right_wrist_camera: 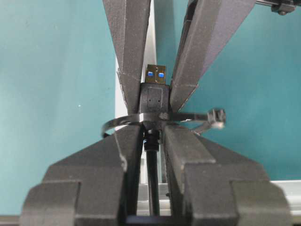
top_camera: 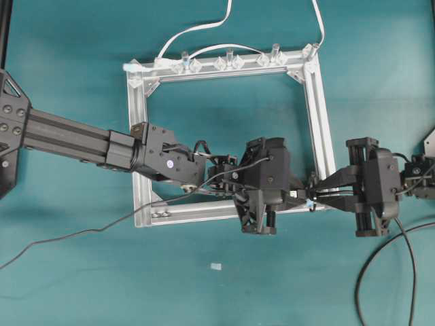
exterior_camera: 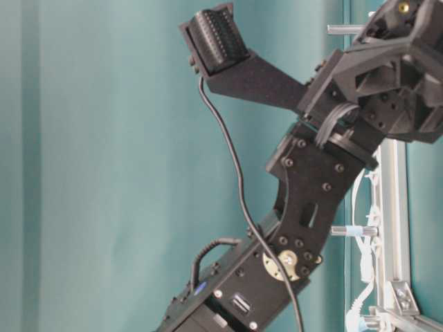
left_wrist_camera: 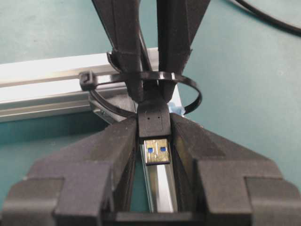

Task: Insert the wire through the string loop located on the right side.
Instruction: 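Reach the left gripper over and grasp the plug tip beyond the loop, then open the right gripper to release the cable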

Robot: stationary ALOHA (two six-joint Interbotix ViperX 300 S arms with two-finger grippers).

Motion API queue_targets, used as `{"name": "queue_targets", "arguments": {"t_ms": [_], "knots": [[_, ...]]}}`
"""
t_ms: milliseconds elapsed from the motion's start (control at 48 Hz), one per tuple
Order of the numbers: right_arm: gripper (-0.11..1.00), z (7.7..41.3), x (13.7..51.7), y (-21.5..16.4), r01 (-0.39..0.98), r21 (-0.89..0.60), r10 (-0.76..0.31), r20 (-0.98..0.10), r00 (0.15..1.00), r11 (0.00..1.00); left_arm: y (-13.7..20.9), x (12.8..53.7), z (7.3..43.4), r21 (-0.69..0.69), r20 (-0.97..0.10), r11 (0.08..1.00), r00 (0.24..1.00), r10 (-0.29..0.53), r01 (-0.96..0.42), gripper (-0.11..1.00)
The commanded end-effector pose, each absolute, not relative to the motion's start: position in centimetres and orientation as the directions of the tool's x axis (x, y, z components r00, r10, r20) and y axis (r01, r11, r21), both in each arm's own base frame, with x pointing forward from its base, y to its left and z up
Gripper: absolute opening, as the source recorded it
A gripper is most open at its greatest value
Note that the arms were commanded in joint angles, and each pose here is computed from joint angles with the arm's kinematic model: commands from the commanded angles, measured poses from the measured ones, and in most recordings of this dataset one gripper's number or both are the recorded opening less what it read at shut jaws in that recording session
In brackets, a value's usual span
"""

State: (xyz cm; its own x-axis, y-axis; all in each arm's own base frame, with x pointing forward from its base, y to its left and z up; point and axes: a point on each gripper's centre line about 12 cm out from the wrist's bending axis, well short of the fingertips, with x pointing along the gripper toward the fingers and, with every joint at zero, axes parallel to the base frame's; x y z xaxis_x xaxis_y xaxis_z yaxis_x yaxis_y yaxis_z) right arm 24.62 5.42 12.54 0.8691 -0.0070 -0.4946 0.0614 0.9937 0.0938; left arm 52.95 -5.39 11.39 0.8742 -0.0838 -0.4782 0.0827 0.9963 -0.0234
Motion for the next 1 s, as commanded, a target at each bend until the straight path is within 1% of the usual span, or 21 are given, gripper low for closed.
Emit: {"name": "queue_targets", "arguments": {"t_ms": [0, 438, 979], "knots": [[0.17, 13.04, 24.98, 5.36, 0.066, 0.096, -0.013, -0.472, 0.882, 0.993, -6.35, 53.31, 13.73, -0.034, -0.444, 0.995, 0.890, -0.102, 0.097, 0.21], [0.17, 12.98, 24.89, 5.47, 0.048, 0.086, -0.001, -0.474, 0.880, 0.995, -6.32, 53.29, 13.75, -0.196, -0.451, 0.981, 0.887, -0.099, 0.010, 0.21], [0.17, 12.84, 24.68, 5.63, 0.037, 0.095, 0.015, -0.494, 0.869, 0.995, -6.46, 53.01, 14.14, -0.199, -0.461, 0.980, 0.882, -0.102, 0.010, 0.21]]}}
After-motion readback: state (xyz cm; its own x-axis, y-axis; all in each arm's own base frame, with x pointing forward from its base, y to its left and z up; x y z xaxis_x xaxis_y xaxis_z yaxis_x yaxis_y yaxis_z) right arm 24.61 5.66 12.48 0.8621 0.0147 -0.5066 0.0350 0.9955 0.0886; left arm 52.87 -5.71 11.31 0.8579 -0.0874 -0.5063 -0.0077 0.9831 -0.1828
